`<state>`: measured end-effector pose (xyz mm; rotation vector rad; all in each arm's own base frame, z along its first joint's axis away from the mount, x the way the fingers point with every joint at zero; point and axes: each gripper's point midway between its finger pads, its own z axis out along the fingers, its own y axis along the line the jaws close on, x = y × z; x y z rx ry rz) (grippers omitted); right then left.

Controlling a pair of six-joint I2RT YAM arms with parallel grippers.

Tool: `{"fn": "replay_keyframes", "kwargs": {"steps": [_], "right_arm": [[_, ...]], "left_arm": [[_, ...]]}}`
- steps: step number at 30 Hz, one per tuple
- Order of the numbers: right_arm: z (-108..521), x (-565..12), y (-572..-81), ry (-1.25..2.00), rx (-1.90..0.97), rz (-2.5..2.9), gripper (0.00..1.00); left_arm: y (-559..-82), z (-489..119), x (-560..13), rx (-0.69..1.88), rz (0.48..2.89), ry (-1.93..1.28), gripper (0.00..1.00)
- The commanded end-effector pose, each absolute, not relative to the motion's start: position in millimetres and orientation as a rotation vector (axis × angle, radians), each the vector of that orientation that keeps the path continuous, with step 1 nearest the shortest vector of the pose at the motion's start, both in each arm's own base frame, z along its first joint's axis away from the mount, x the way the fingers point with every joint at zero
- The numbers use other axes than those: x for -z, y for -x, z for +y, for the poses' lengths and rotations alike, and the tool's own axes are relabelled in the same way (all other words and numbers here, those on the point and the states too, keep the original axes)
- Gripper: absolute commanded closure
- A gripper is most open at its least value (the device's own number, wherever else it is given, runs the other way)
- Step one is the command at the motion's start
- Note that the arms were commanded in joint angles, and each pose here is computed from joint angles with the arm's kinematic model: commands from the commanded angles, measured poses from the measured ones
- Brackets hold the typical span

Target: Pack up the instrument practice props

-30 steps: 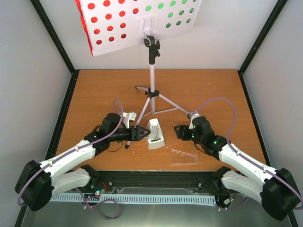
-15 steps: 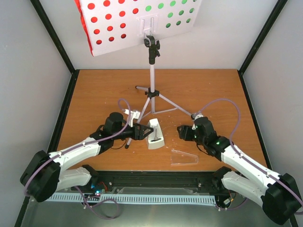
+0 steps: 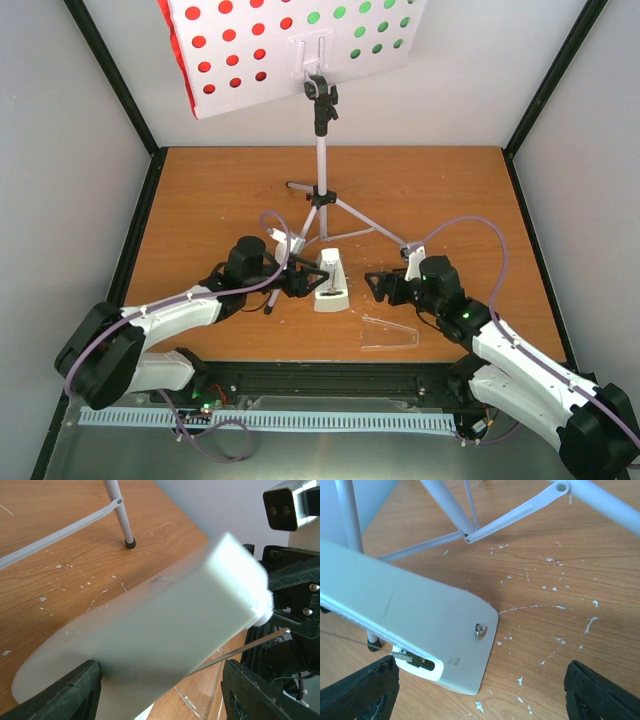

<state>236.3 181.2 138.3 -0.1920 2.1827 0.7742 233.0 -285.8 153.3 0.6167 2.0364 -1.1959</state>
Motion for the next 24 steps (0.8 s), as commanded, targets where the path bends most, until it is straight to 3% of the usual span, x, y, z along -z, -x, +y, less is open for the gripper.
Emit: {"fn": "replay_keyframes", "kwargs": {"steps": [1, 6, 11, 20, 24], "right_arm": [[191.2, -140.3, -237.7, 0.252, -0.825, 2.140, 0.15], [194.6, -142.2, -237.2, 0.274, -0.845, 2.120, 0.18], [190.6, -165.4, -230.4, 0.281, -0.878, 1.997, 0.01], [215.9, -240.8, -198.3, 0.628, -0.997, 1.592, 0.00], [234.6, -255.1, -198.4, 0.800, -0.993, 1.526, 0.00]], "left_arm": [[-234.3, -301.2, -167.6, 1.220, 1.908, -0.736, 0.33], [-232.9, -314.4, -167.2, 1.295, 1.864, -0.798, 0.33], [-232.7, -320.2, -168.4, 1.319, 1.856, -0.835, 0.33], [-241.6, -279.4, -215.2, 1.206, 1.851, -0.669, 0.05], [-252.8, -257.9, -262.6, 1.217, 1.849, -0.607, 0.01]]}}
